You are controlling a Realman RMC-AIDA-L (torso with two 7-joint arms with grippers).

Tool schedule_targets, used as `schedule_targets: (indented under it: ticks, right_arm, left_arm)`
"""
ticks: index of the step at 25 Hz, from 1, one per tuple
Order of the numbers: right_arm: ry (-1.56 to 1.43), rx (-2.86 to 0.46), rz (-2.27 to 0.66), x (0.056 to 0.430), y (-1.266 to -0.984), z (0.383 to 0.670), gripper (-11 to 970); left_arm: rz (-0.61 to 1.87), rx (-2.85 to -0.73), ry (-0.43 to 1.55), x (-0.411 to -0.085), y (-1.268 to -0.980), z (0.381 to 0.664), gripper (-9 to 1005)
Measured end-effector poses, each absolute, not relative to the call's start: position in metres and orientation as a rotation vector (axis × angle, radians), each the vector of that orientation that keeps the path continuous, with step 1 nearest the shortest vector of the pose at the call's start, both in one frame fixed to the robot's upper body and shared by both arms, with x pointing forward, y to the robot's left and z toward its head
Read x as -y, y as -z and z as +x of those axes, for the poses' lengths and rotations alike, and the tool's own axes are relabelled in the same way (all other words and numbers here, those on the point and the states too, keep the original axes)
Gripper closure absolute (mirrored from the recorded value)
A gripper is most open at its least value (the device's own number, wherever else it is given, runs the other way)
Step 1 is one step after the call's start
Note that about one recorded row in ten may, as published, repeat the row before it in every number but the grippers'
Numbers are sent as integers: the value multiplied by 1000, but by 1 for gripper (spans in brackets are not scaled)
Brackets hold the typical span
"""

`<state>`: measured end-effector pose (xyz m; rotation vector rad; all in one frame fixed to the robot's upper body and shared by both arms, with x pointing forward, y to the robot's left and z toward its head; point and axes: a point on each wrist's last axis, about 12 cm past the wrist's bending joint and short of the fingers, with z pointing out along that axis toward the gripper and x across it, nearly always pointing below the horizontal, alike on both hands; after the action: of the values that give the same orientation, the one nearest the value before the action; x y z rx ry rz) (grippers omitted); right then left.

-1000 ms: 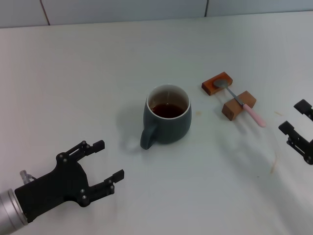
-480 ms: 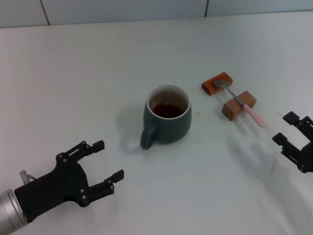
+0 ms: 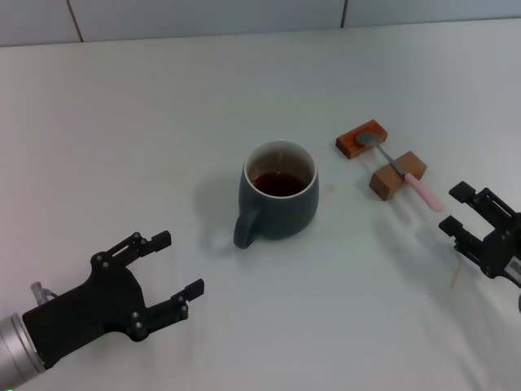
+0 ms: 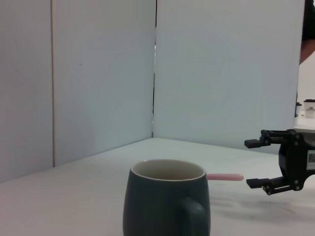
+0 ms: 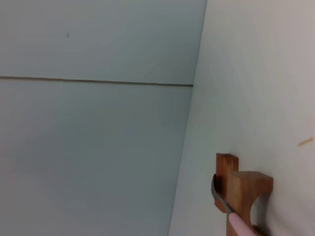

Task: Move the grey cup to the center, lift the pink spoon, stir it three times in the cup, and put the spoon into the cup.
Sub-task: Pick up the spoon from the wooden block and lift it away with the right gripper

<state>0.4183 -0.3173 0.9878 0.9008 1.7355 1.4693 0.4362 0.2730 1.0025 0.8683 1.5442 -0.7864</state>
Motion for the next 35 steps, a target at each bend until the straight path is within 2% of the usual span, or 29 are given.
schedule_targets:
  ticks: [15,35]
  right_arm:
    - [-1454,-1782,878,306,-988,442,211]
    - [-1442,-1803,864,301,-989,457,212]
  left_arm:
    - [860,-1550,783,-274,-1002,436,183]
    - [830,-1552,774,-275,-1002,434,183]
